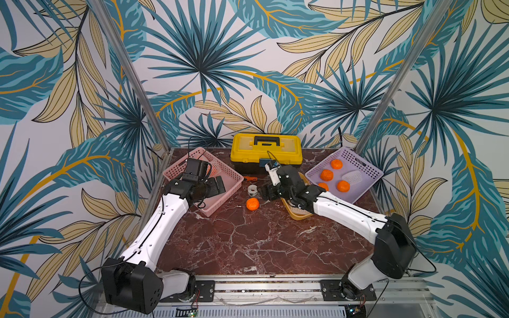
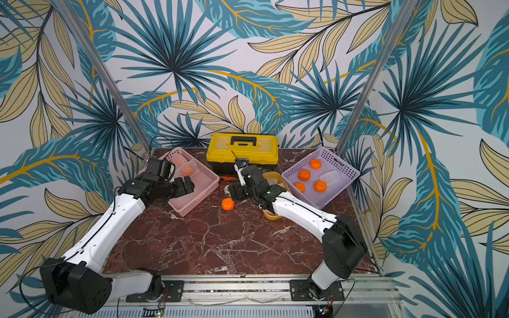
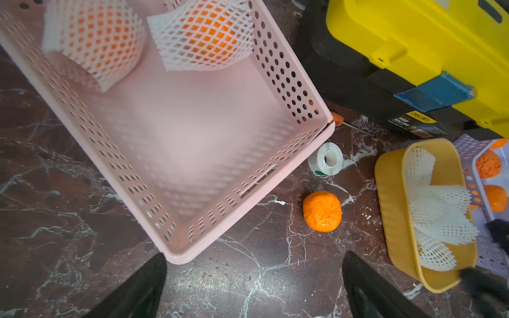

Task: Remove foam nets from oranges
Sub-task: Pick up the foam net from the basket.

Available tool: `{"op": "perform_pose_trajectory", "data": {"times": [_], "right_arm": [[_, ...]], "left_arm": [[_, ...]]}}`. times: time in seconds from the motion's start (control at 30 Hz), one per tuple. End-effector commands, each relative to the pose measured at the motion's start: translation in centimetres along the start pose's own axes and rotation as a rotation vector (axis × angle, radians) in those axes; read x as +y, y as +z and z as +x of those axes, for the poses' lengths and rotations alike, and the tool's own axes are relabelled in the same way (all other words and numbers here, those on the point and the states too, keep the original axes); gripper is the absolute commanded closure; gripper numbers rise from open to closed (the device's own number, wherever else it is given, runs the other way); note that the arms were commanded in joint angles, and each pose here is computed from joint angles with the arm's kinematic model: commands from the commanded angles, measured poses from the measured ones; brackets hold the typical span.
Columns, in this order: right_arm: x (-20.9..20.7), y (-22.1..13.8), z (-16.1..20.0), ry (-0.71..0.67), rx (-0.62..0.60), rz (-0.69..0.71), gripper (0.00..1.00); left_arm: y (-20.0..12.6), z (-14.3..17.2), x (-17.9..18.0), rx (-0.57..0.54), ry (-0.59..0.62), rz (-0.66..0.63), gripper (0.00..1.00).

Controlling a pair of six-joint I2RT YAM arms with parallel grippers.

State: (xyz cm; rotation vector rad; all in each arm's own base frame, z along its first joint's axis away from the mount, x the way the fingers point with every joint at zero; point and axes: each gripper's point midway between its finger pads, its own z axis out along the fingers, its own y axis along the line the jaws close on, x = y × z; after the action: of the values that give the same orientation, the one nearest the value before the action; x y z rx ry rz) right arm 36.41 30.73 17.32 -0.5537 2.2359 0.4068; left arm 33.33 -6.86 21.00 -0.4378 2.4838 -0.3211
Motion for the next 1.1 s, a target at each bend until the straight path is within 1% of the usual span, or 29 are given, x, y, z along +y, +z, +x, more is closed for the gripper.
{"op": "perform_pose_trajectory", "data": {"times": [0.0, 0.1, 0.2, 0.3, 0.37, 0.47, 0.53, 0.57, 0.63, 0.7, 0.73, 0.8, 0.87, 0.93, 1.0, 1.07], "right_arm": [[0.7, 1.7, 3.2, -0.063, 0.126, 0.036, 0.1], [1.3, 3.5, 4.8, -0.06, 0.19, 0.049, 0.08], [1.4, 4.7, 5.6, -0.044, 0.214, 0.061, 0.07], [1.5, 5.0, 5.8, -0.019, 0.203, 0.056, 0.07], [1.3, 4.6, 5.4, 0.002, 0.187, 0.065, 0.08], [1.2, 4.5, 5.1, 0.0, 0.153, 0.061, 0.09], [1.1, 4.7, 5.5, 0.008, 0.174, 0.066, 0.09], [0.8, 4.6, 5.4, 0.025, 0.181, 0.085, 0.09], [-0.6, 4.0, 4.7, 0.103, 0.14, 0.109, 0.1], [-3.8, 2.3, 2.9, 0.212, 0.032, 0.138, 0.1], [-5.8, 1.4, 2.4, 0.253, -0.001, 0.184, 0.1], [-11.9, -1.2, 1.7, 0.348, -0.049, 0.338, 0.1], [-17.4, -3.6, 1.2, 0.46, -0.095, 0.437, 0.09], [-23.2, -6.2, 1.7, 0.598, -0.135, 0.547, 0.09], [-29.1, -9.1, 3.1, 0.732, -0.144, 0.695, 0.09], [-33.7, -10.8, 4.2, 0.843, -0.174, 0.79, 0.1]], "left_arm": [[-0.3, -0.6, 1.0, -0.047, -0.02, -0.037, 0.0], [-0.3, -0.8, 1.3, -0.053, -0.025, -0.048, 0.0], [-0.3, -0.7, 1.3, -0.053, -0.028, -0.049, 0.0], [-0.3, -0.8, 1.4, -0.053, -0.03, -0.049, 0.01], [-0.3, -0.7, 1.4, -0.051, -0.031, -0.05, 0.0], [-0.2, -0.7, 1.3, -0.049, -0.03, -0.048, 0.0], [-0.1, -0.7, 1.3, -0.041, -0.031, -0.042, 0.0], [-0.1, -0.7, 1.2, -0.038, -0.03, -0.037, 0.0], [0.0, -0.6, 1.2, -0.033, -0.03, -0.034, 0.01], [0.0, -0.4, 1.0, -0.026, -0.026, -0.021, 0.0], [0.2, -0.3, 0.8, -0.019, -0.024, -0.011, 0.0], [0.6, 0.0, 0.2, 0.004, -0.021, 0.022, 0.0], [1.2, 0.5, -0.7, 0.046, -0.014, 0.07, 0.0], [2.0, 1.3, -1.8, 0.101, -0.014, 0.119, 0.0], [2.8, 2.2, -2.7, 0.16, -0.008, 0.157, 0.0], [3.4, 2.8, -3.5, 0.198, 0.004, 0.18, 0.0]]}}
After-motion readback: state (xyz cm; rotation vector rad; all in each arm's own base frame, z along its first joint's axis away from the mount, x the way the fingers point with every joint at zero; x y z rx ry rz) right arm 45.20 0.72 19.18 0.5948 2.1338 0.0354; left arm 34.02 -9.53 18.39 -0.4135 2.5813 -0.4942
